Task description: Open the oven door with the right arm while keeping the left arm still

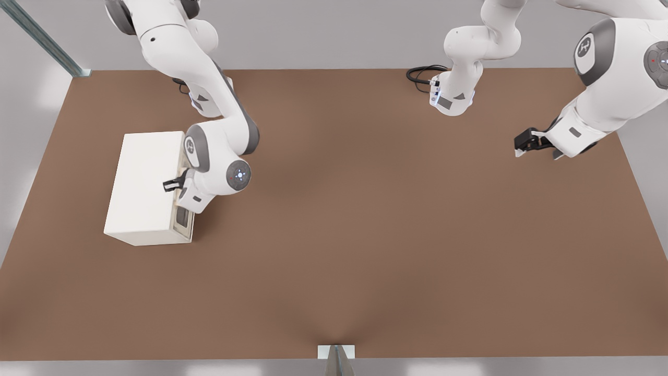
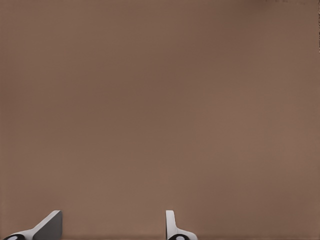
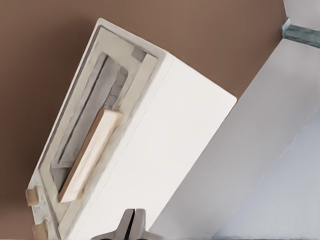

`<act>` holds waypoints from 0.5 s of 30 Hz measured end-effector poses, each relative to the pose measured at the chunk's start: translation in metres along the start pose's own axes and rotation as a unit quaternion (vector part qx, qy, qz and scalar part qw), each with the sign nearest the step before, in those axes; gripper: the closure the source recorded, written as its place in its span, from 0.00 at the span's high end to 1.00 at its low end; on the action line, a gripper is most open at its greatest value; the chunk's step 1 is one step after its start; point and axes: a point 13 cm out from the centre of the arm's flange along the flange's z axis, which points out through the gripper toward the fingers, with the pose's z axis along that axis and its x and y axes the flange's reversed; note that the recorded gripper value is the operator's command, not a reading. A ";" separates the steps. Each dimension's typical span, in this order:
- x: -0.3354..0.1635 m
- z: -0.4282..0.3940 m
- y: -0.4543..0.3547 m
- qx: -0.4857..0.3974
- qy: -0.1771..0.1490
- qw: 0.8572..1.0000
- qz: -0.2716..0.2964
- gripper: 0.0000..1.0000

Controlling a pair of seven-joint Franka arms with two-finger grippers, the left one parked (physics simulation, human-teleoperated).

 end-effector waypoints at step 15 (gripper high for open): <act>-0.020 0.052 0.051 0.032 0.030 0.998 0.050 0.21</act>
